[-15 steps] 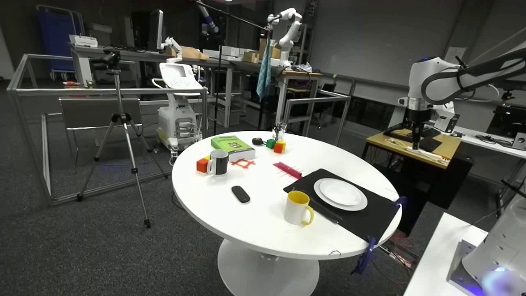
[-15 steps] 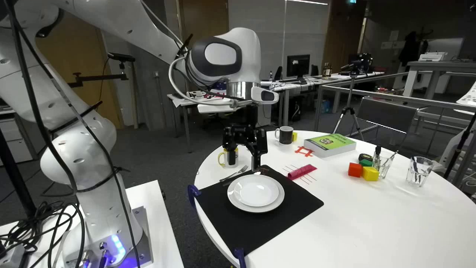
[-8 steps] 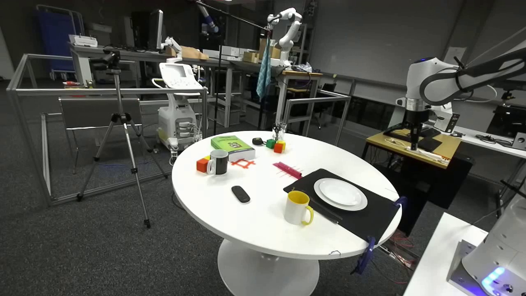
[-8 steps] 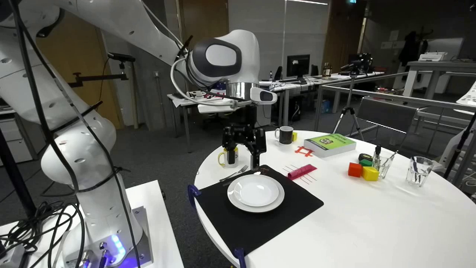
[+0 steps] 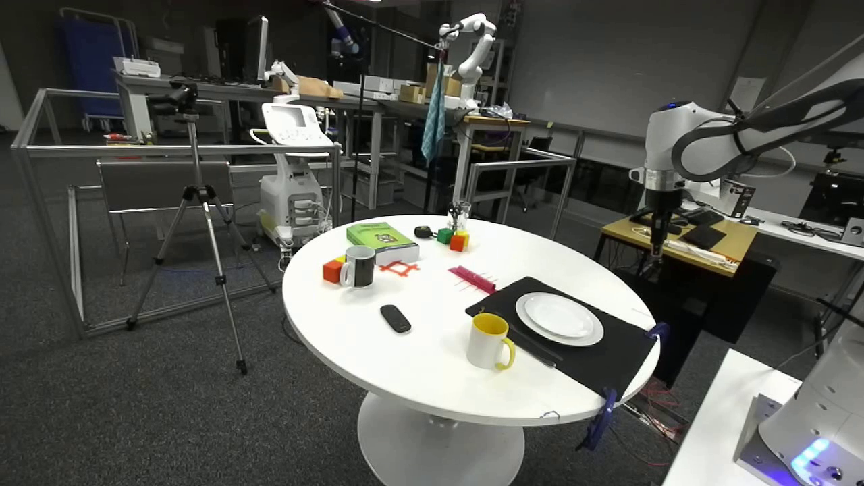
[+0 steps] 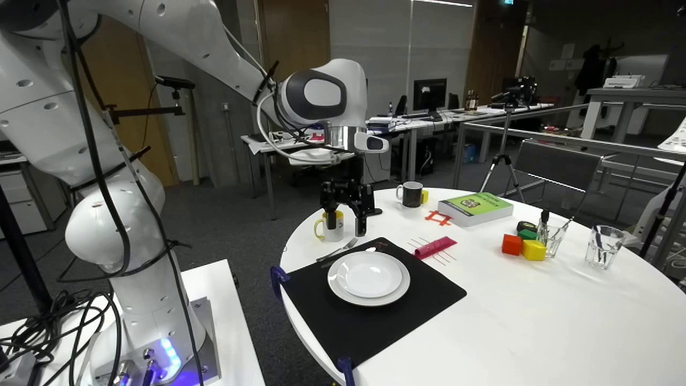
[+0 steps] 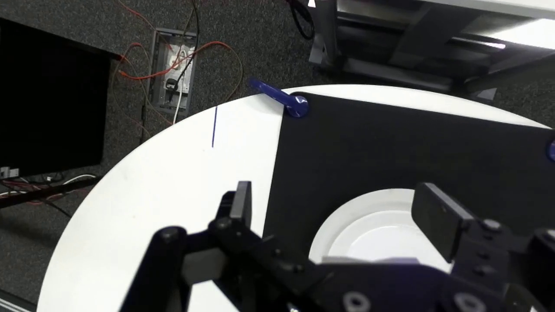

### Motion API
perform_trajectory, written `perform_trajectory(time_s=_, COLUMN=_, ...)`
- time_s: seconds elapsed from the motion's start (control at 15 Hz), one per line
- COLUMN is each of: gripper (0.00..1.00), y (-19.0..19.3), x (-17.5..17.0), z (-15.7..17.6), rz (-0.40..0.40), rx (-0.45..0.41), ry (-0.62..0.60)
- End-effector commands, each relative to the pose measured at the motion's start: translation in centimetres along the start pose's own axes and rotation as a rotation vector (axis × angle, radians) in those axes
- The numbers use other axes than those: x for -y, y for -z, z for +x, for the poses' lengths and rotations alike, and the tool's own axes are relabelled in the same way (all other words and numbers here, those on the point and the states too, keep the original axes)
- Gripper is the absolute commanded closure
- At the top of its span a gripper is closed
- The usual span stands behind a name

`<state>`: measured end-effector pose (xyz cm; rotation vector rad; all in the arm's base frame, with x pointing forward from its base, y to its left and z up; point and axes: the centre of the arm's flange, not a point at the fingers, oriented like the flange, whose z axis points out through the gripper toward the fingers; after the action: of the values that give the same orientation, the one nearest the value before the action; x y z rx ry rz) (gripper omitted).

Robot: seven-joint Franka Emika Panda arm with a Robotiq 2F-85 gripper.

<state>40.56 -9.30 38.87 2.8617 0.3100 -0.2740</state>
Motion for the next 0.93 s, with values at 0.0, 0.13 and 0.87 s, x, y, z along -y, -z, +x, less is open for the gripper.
perform_trajectory(time_s=0.0, gripper=0.00, y=-0.5, x=2.4, z=2.1, rz=0.010, rx=-0.041, ry=-0.027)
perform_trajectory(time_s=0.13, gripper=0.00, y=-0.9, x=3.9, z=3.0, rz=0.020, rx=-0.064, ry=-0.026)
perform_trajectory(time_s=0.87, gripper=0.00, y=-4.6, x=11.6, z=8.0, rz=0.094, rx=-0.136, ry=-0.049)
